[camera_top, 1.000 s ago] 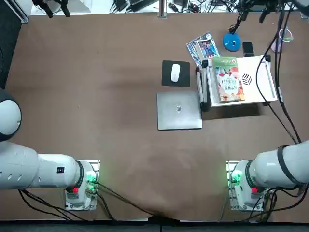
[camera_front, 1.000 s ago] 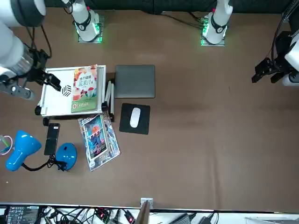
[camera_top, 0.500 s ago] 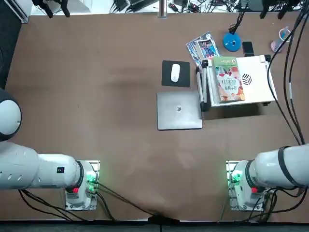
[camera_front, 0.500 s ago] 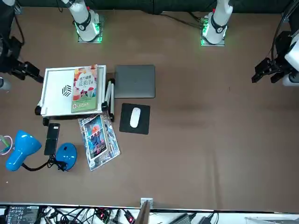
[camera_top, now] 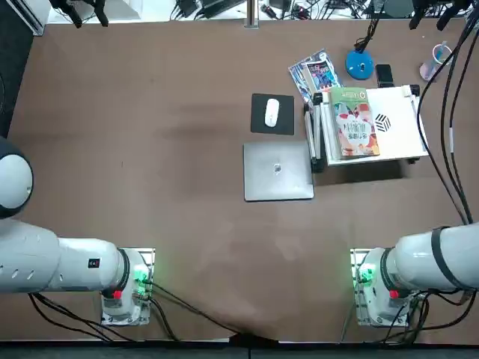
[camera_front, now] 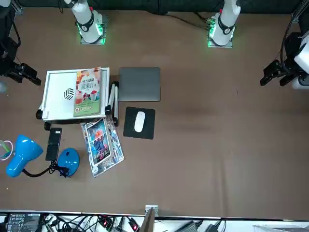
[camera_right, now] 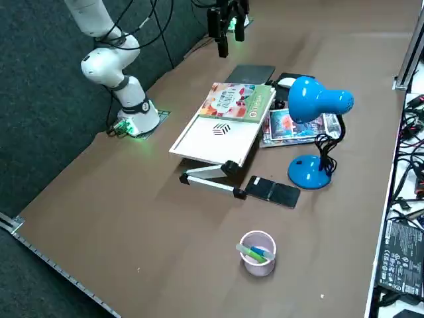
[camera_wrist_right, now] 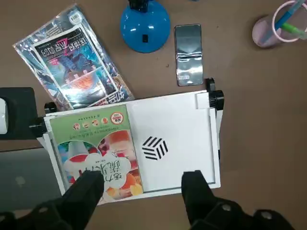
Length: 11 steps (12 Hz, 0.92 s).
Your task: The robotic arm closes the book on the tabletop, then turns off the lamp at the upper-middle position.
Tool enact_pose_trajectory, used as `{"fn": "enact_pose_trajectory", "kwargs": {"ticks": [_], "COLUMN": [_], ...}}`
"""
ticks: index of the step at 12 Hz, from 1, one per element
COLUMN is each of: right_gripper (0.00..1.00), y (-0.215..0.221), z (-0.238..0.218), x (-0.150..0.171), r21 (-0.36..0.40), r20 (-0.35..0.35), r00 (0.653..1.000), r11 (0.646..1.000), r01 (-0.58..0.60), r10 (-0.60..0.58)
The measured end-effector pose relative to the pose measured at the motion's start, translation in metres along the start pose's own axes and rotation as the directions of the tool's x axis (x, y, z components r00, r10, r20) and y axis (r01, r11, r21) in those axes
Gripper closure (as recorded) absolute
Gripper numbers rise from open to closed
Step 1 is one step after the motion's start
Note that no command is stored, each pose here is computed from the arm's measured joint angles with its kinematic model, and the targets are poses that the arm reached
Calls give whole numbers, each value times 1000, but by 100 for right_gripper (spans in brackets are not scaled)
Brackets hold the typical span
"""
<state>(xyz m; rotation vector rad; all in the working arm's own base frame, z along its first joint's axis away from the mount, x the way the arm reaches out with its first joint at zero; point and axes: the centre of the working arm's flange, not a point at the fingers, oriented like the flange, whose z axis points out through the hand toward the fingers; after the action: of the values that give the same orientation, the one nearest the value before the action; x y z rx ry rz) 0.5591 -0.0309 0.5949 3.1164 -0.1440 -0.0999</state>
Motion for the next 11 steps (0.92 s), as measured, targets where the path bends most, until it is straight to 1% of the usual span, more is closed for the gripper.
{"fn": "enact_pose_trajectory", "kwargs": {"ticks": [4, 11], "right_gripper": [0, 0], "y": [-5, -10], "z": [2, 2], "x": [3, 3], "r21": [0, 0], "r20": [-21, -23], "r00": [1000, 1000], "r11": [1000, 1000], "r01": [10, 21], "r10": [-10, -21]}}
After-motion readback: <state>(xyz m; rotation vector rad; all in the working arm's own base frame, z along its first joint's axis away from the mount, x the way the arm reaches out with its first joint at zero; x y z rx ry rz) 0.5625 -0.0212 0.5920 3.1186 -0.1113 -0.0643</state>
